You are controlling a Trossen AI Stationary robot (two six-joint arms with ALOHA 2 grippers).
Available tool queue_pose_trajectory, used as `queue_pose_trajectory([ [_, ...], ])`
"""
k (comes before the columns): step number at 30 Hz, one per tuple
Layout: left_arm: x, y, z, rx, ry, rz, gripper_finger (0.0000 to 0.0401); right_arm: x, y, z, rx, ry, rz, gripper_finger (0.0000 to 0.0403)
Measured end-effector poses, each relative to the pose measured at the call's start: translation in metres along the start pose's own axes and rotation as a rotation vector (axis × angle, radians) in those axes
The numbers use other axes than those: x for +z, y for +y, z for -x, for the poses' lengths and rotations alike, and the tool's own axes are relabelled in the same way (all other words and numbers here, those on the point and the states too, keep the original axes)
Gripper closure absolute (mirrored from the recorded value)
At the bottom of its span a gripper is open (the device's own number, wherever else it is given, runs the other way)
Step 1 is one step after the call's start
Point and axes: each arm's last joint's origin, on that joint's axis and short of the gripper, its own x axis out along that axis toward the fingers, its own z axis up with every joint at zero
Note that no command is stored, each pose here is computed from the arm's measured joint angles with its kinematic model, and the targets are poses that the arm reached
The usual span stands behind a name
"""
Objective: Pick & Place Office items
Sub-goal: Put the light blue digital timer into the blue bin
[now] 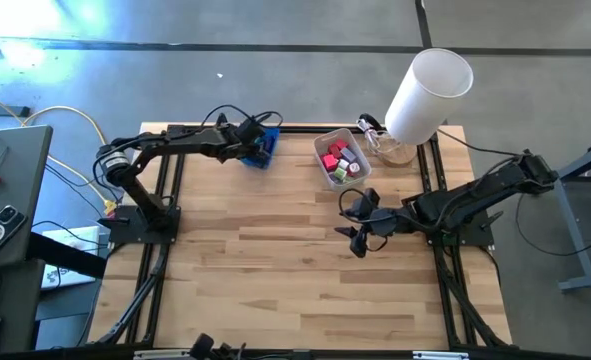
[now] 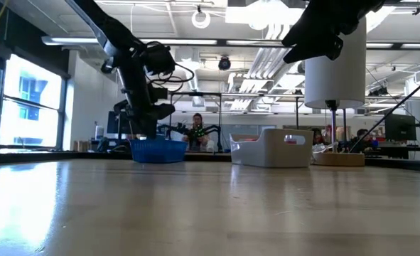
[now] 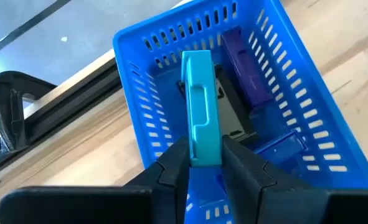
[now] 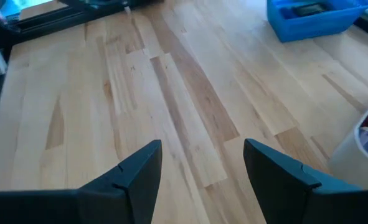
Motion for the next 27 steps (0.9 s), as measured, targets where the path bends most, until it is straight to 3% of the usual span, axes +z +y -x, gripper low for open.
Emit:
queue_pose_trajectory([
  [27, -0.0026, -0.0014, 0.0007, -0.008, 0.023, -0.022, 0.0320, -0.0003, -0.0010, 0.0000, -0.026, -0.007, -0.020, 0.0188],
])
